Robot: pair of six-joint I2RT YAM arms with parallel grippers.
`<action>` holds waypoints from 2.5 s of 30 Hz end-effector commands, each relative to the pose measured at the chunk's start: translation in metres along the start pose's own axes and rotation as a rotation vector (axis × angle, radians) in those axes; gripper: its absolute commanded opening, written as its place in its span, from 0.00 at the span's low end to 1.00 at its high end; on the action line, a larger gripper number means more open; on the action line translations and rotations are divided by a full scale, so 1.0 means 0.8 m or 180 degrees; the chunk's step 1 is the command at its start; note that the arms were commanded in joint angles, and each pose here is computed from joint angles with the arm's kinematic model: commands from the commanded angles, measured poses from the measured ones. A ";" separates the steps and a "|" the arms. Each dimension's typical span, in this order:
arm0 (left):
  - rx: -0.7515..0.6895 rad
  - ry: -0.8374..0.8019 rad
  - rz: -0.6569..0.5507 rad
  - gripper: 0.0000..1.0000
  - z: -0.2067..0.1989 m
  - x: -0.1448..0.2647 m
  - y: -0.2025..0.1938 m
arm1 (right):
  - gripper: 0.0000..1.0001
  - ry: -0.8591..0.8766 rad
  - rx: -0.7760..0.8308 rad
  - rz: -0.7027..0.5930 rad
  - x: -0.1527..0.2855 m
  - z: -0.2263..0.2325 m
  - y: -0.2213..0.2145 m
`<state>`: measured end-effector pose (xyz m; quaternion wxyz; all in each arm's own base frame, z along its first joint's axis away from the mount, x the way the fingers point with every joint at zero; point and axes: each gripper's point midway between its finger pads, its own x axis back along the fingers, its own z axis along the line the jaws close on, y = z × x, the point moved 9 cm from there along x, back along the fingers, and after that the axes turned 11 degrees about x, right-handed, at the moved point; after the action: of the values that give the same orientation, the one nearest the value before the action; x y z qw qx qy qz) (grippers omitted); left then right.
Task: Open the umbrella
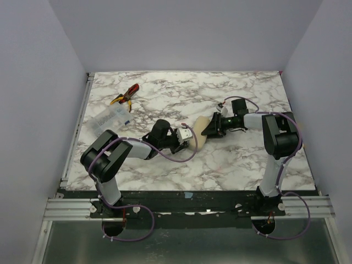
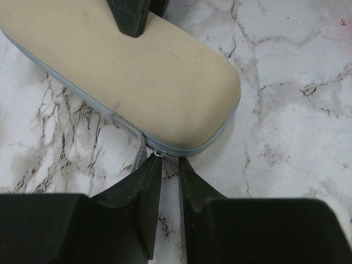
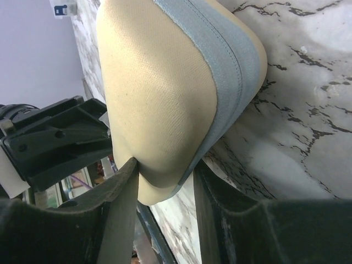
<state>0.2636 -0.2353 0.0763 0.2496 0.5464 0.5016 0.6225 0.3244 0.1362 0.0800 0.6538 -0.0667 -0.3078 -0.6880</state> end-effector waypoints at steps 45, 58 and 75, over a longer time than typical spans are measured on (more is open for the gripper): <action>0.1625 -0.0017 0.0388 0.00 0.002 0.007 0.007 | 0.79 -0.0525 0.1379 0.0080 0.065 0.027 -0.036; 0.1703 -0.0155 0.0524 0.00 0.012 0.005 0.013 | 0.96 -0.0048 0.5148 0.0333 0.084 0.067 0.025; 0.1628 -0.0123 0.0531 0.00 0.018 0.002 0.015 | 1.00 0.0714 0.6381 0.0909 0.032 0.044 0.054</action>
<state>0.2745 -0.2302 0.0841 0.0482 0.6377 0.5974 0.4838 0.3452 0.1289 0.1316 0.5210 0.5154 -0.6778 -0.0596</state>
